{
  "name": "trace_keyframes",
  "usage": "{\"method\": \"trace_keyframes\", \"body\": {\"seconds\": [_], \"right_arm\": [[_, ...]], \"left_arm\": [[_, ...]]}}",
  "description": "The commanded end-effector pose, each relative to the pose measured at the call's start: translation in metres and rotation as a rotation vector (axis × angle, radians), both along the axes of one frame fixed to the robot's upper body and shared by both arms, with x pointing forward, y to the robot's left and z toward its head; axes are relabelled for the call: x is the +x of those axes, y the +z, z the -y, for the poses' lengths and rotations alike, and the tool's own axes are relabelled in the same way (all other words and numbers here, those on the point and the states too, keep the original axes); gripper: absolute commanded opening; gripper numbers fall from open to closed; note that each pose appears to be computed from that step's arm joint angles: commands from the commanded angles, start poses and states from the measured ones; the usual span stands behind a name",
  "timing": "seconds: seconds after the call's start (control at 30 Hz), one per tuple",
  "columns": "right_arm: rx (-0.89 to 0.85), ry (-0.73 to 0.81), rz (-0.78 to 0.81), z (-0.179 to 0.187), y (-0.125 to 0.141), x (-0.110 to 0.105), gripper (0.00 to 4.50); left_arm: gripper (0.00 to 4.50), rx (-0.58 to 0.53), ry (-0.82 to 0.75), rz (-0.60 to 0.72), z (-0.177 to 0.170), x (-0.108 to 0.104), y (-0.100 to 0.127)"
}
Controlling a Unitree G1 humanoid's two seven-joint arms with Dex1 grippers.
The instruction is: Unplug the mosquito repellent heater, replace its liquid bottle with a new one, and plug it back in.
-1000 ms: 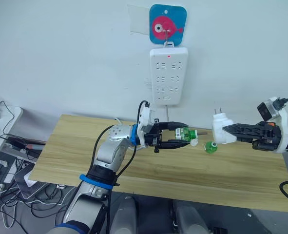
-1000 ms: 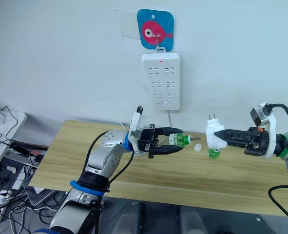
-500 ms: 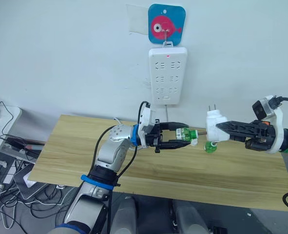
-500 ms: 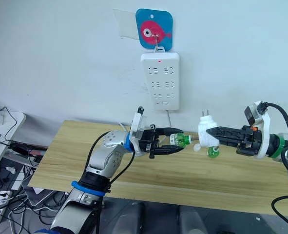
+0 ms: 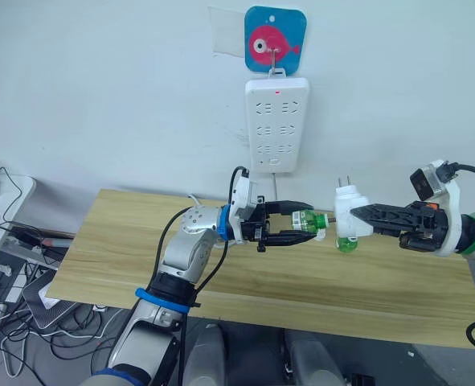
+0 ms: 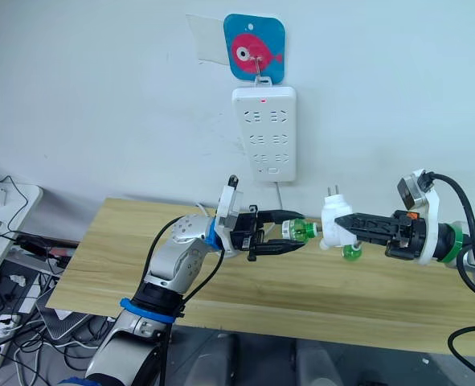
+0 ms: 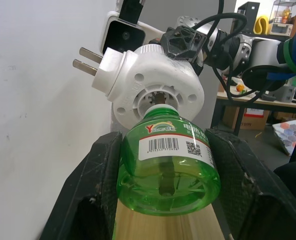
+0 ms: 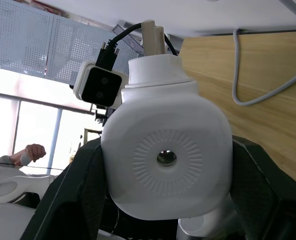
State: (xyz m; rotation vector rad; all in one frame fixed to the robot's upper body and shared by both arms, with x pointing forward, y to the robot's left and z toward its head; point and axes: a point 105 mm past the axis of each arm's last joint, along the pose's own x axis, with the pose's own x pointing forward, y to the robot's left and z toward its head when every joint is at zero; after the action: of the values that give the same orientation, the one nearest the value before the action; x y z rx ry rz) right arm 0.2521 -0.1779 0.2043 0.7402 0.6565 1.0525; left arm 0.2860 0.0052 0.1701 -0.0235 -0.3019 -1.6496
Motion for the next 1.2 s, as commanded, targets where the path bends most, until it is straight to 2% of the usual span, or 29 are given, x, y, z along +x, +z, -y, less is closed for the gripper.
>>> {"method": "trace_keyframes", "body": {"seconds": [0.03,0.57,0.9,1.2], "right_arm": [[0.011,0.023,0.032,-0.004,0.009,-0.005,2.98],[-0.008,0.001,0.04,-0.004,0.009,-0.001,2.98],[0.001,0.047,0.045,-0.007,0.01,-0.009,2.98],[0.009,0.035,0.066,-0.009,0.013,-0.005,2.98]], "left_arm": [[2.24,-0.016,-0.033,0.046,0.005,-0.006,0.01],[2.24,-0.012,-0.062,0.055,0.008,-0.011,0.01],[2.24,-0.007,-0.015,0.08,0.008,0.002,0.012],[2.24,-0.008,-0.033,0.08,0.01,-0.002,0.01]]}}
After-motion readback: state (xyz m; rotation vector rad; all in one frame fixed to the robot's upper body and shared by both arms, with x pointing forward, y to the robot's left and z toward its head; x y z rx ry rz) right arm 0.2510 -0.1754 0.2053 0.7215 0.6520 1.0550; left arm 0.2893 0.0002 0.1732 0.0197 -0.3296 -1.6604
